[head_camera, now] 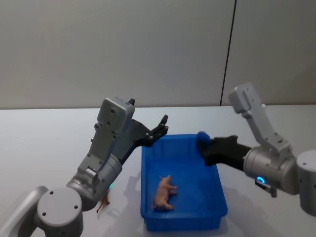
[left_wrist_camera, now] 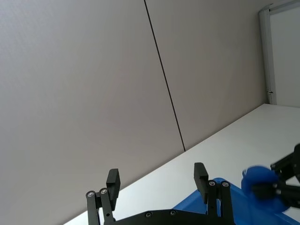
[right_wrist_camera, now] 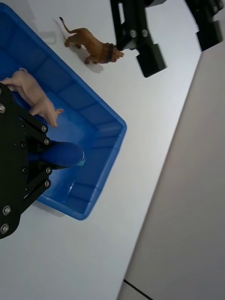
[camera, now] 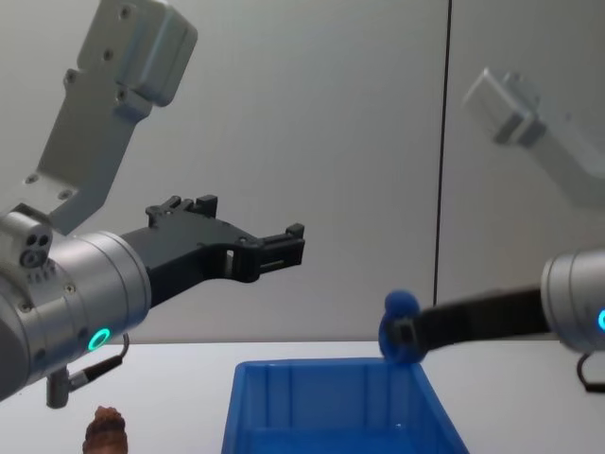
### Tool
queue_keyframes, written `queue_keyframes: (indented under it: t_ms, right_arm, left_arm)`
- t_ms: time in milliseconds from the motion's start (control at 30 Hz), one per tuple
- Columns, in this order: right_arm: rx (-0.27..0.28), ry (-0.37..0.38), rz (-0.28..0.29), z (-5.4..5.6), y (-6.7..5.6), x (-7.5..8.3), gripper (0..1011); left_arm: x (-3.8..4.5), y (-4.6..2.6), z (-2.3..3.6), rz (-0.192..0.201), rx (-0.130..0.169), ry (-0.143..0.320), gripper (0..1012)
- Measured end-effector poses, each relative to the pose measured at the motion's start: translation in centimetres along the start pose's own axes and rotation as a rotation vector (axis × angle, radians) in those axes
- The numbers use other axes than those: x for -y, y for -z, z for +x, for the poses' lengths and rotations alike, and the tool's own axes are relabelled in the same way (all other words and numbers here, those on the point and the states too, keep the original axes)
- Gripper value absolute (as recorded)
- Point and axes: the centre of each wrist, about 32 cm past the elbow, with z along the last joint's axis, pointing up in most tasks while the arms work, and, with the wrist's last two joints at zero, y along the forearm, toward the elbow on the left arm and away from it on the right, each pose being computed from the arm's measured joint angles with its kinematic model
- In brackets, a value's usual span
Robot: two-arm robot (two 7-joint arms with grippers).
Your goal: Pick up the two dolls from the table and place them into the box.
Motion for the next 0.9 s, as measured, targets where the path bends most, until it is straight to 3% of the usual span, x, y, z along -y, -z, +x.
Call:
queue_keyframes:
  t_ms: [100,233,900]
  right_arm:
    - [-0.013,-0.012,-0.03,-0.1,0.3,-0.4,86]
    - [-0.025,-0.023,-0.06,-0.1,0.6,-0.7,163]
    - [-0.05,-0.045,-0.125,-0.2,1.2,-1.5,777]
  left_arm:
    - [0.0,0.0,0.0,0.0,0.0,0.0,1001]
    - [0.0,0.0,0.0,0.0,0.0,0.0,1001]
    - [0.0,0.0,0.0,0.0,0.0,0.0,1001]
